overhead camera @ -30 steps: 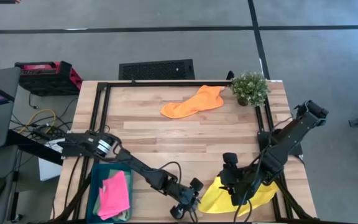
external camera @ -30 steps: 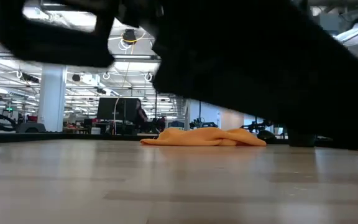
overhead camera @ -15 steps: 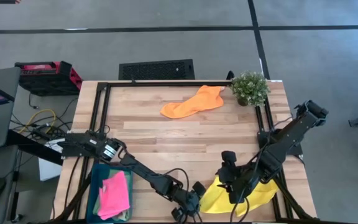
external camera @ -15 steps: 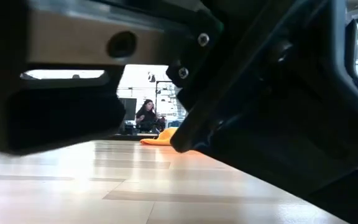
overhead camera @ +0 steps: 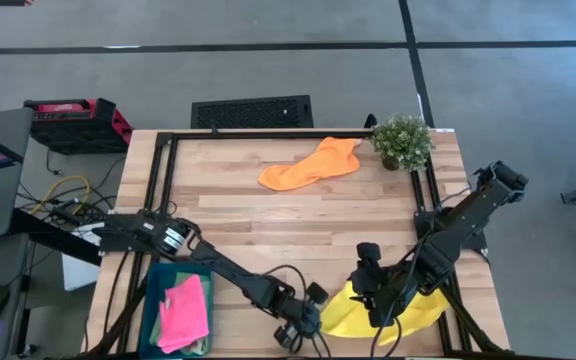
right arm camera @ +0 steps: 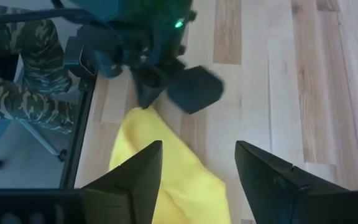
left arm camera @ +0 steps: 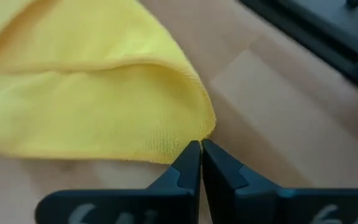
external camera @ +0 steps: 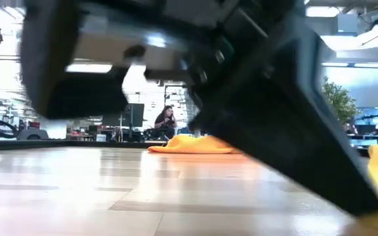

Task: Fold microfiber towels
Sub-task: Fold the yellow microfiber towel

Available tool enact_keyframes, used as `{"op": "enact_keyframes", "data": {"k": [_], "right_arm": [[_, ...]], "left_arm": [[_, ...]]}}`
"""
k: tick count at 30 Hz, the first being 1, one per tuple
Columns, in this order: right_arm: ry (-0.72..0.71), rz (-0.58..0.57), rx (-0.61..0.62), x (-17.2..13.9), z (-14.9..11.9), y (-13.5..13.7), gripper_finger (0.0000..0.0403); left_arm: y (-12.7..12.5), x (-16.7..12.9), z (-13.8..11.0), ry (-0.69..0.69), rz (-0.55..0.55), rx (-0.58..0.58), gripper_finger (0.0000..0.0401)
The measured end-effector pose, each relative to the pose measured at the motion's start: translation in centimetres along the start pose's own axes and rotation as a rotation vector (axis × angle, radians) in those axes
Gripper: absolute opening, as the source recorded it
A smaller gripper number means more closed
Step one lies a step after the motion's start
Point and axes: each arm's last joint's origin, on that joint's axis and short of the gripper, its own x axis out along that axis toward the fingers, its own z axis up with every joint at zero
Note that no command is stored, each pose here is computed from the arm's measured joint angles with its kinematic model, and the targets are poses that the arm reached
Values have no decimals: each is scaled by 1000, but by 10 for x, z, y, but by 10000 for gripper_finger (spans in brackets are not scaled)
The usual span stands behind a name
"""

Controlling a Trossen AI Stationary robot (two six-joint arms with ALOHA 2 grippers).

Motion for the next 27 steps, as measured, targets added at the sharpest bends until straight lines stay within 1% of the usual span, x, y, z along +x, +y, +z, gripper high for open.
{"op": "enact_keyframes", "data": {"k": [8,13,17,20,22,25,27], "right_arm": [[5,14,21,-1,-4,8,226],[37,20,10,6,-13,23,226],[90,-4,22,24,-21,35,226],[143,-35,38,46,-28,44,226],[160,-45,30,61,-32,49,226],[145,-31,24,79,-32,56,226],[126,3,11,90,-30,61,226]], "left_arm": [[23,-59,7,130,41,-114,0],[34,-101,9,188,63,-188,0],[36,-128,12,204,74,-235,0],[37,-144,16,189,87,-255,0],[36,-150,19,175,89,-255,0],[36,-152,19,178,89,-259,0],[35,-153,17,190,87,-264,0]]}}
